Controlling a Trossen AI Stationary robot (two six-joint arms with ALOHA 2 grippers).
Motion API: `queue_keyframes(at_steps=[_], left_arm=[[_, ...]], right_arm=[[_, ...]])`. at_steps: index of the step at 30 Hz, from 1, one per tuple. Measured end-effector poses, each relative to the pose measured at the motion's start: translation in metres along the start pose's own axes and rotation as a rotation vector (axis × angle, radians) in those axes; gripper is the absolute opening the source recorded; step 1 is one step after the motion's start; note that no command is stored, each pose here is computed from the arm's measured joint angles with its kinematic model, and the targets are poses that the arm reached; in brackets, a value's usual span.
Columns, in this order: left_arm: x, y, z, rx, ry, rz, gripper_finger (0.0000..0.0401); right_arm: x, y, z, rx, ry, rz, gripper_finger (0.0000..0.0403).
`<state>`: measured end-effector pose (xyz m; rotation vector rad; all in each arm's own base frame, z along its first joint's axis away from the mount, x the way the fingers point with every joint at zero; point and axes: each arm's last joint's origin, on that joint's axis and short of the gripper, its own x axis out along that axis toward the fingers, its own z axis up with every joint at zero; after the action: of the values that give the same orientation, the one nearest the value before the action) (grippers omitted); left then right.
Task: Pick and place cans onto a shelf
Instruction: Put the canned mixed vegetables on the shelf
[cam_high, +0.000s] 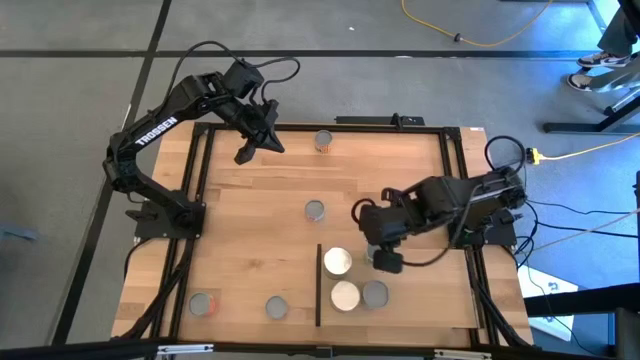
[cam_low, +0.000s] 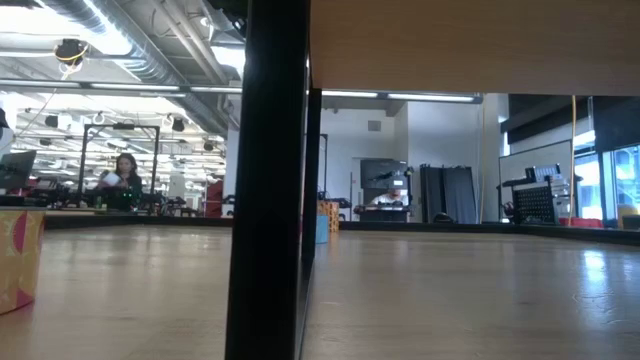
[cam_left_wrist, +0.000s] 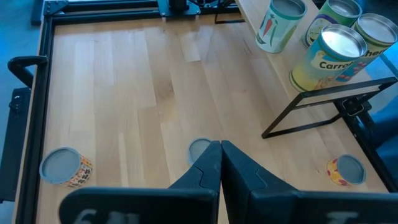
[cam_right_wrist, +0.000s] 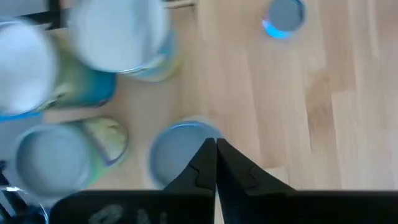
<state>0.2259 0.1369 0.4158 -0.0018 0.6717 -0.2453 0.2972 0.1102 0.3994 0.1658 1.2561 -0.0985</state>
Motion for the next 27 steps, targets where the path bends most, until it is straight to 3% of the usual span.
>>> queue_keyframes(at_steps=[9, 27], left_arm=[[0.000, 0.000, 0.000, -0.002, 0.003, -0.002, 0.0000], [0.000, -0.002, -0.003, 0.031, 0.023, -0.016, 0.0000]], right_arm=[[0.032, -0.016, 0.001, 0.115, 0.108, -0.075, 0.0002], [0.032, -0.023, 0.004, 0.263, 0.107, -0.080, 0.0001]])
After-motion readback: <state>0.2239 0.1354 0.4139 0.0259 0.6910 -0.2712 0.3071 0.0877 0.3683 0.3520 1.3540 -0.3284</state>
